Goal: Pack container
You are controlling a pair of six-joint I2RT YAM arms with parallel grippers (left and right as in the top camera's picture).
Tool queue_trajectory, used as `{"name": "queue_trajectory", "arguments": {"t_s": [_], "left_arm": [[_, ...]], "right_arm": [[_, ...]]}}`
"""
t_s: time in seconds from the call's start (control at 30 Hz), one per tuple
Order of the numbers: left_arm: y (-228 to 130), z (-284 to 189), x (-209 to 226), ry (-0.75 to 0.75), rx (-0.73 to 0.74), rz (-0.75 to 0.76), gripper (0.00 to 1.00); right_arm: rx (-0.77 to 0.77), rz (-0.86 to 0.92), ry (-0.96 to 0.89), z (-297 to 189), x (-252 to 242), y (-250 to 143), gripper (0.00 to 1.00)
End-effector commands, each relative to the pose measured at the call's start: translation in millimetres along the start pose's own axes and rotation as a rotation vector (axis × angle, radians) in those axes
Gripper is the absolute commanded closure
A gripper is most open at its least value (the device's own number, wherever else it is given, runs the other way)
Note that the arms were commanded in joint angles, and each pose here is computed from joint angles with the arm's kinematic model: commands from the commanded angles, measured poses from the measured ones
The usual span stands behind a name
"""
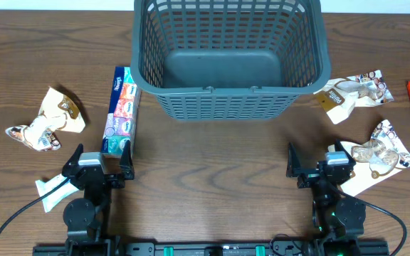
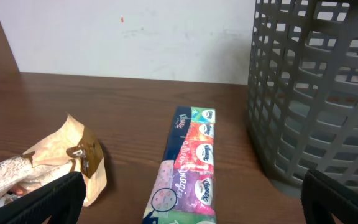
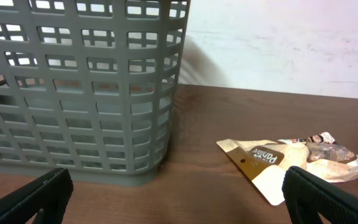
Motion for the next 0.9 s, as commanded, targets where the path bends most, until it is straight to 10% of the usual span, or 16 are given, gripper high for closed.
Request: {"name": "queue_trajectory", "arguments": {"t_s": [0.0,0.37,0.87], "left_arm": [[-11,0,2,0.005,0.046,-0.002,0.01],[-11,0,2,0.005,0.046,-0.002,0.01],[-11,0,2,0.005,0.046,-0.002,0.01]], "right_arm": [[-0.002,-0.011,-0.008,0,-1,0,0.01],[-0.053,0.064,-0.032,-5,-5,21,0.01],[0.174,0.034,-0.803,-72,-95,200,0.01]]}}
Point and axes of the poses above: each gripper's point midway between its finger pads, its own z axis out along the fingers, its own x axis along the line the jaws close on, y = z × x, the point moved 8 cm from there along -z, back along the fingers, and after that the axes turned 6 degrees about -z, right-handed, at the moved point
